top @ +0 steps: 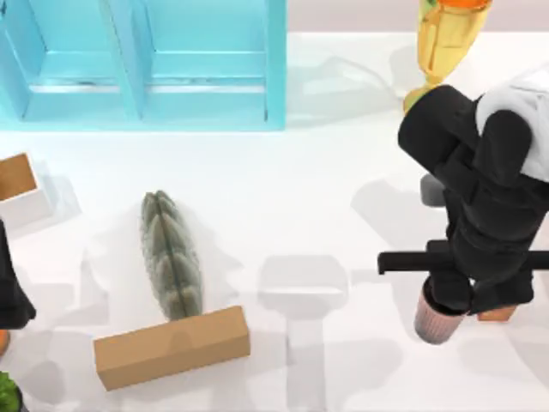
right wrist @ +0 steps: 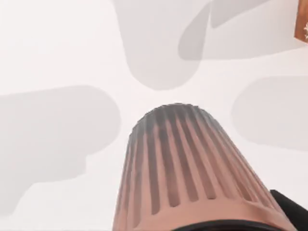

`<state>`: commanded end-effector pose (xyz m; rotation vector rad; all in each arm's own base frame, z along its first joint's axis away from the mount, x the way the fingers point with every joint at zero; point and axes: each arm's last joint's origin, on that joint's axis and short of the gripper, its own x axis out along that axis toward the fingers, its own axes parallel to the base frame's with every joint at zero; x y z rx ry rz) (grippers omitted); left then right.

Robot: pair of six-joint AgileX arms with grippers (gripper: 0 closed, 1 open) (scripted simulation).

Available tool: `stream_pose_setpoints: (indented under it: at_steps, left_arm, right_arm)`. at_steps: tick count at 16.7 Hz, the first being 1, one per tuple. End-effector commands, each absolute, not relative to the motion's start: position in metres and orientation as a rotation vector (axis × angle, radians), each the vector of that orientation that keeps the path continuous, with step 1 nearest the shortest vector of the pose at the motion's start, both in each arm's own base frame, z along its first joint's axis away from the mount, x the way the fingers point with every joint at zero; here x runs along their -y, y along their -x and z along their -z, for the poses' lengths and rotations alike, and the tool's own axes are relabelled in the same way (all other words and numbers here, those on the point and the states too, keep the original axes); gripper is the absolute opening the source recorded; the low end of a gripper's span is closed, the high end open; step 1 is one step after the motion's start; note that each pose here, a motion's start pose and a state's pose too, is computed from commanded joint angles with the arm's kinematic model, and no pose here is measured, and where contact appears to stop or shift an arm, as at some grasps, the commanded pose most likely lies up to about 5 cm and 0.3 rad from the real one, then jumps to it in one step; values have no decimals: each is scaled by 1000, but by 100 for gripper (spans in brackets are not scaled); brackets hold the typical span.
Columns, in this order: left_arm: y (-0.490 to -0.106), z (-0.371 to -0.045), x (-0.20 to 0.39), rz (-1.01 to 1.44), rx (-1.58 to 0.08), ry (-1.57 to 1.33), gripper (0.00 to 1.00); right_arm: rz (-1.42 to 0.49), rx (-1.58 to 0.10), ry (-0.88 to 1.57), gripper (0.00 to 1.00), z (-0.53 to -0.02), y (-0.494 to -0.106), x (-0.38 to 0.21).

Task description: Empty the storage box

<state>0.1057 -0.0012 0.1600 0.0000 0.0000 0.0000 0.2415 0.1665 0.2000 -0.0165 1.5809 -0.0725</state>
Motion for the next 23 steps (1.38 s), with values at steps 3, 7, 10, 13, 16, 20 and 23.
stream_pose_setpoints:
  at_steps: [3, 7, 10, 13, 16, 20, 23]
  left_arm:
    - [-106, -160, 1, 0, 0, 0, 100]
    - [-106, -160, 1, 0, 0, 0, 100]
    - [-106, -160, 1, 0, 0, 0, 100]
    - [-106, -160, 1, 0, 0, 0, 100]
    - [-106, -160, 1, 0, 0, 0, 100]
    - [-106, -160, 1, 0, 0, 0, 100]
    - [-106, -160, 1, 0, 0, 0, 100]
  right_arm:
    - [78, -1590, 16, 0, -197, -243, -166]
    - [69, -1574, 10, 0, -174, -243, -169]
    - [72, -1580, 16, 0, -156, -241, -169]
    - [73, -1581, 16, 0, -155, -241, -169]
    - [73, -1581, 16, 23, -155, -241, -169]
    - [73, -1581, 16, 53, -155, -241, -169]
    - [73, -1581, 16, 75, -155, -241, -169]
